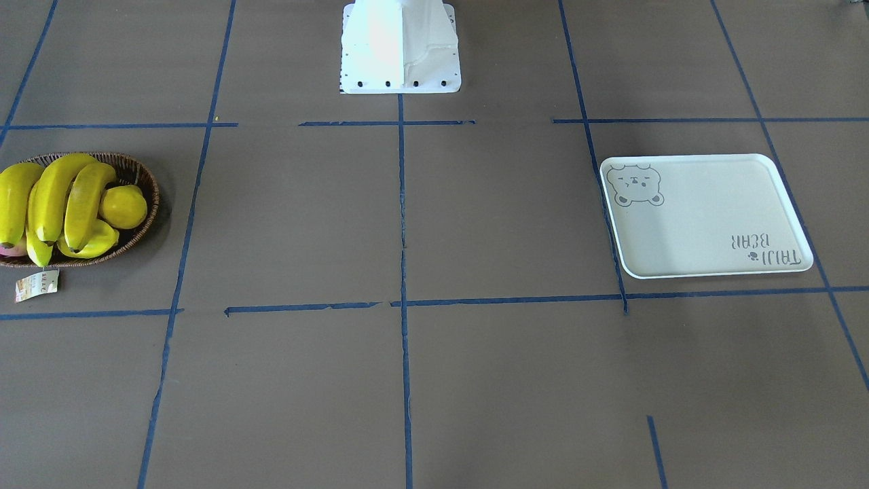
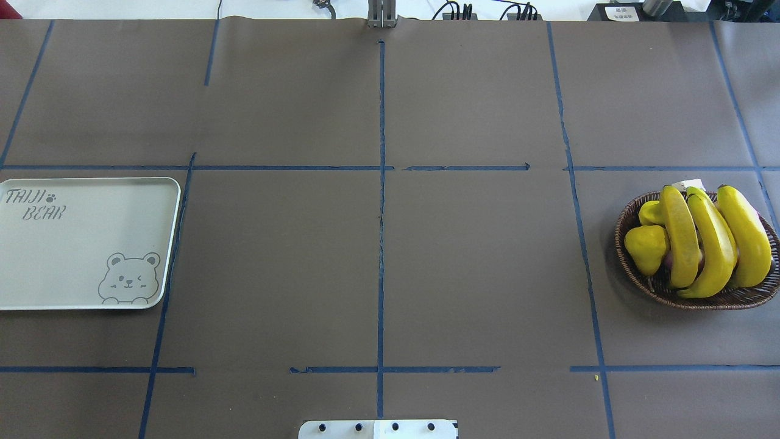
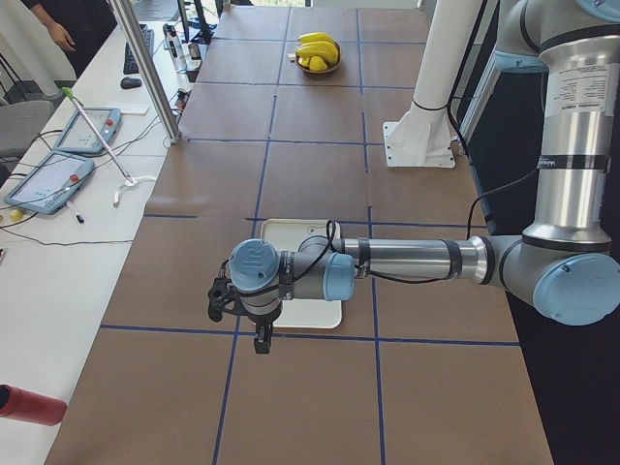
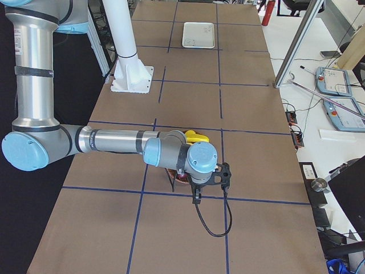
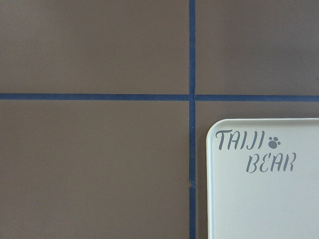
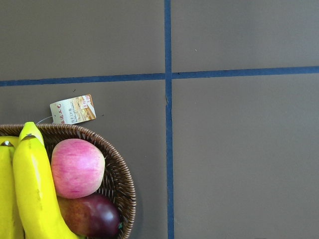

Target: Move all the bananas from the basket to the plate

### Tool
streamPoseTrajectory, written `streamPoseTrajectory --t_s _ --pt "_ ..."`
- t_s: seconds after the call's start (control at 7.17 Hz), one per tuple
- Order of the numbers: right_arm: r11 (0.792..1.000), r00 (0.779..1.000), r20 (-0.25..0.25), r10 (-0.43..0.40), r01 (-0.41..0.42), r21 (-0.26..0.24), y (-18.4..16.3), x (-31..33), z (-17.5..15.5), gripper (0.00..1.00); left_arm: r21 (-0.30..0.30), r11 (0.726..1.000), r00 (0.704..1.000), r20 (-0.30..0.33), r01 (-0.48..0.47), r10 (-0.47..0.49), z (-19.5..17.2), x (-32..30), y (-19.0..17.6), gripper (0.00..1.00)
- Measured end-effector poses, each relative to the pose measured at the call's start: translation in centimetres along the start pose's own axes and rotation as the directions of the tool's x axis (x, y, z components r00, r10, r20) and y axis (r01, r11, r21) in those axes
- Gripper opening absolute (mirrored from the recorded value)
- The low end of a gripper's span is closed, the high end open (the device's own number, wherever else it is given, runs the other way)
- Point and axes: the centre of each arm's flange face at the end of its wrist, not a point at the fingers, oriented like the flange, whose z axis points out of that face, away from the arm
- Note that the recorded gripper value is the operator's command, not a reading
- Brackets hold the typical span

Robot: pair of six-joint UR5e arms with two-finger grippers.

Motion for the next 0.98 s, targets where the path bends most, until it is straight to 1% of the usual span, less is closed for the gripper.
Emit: streamPoseTrajectory --t_s 0.98 --pt "1.000 1.000 0.006 0.008 -0.008 -0.004 0.25 0.25 0.27 1.00 0.000 1.000 1.000 0.000 0.000 0.000 0.02 -0.02 0.02 1.00"
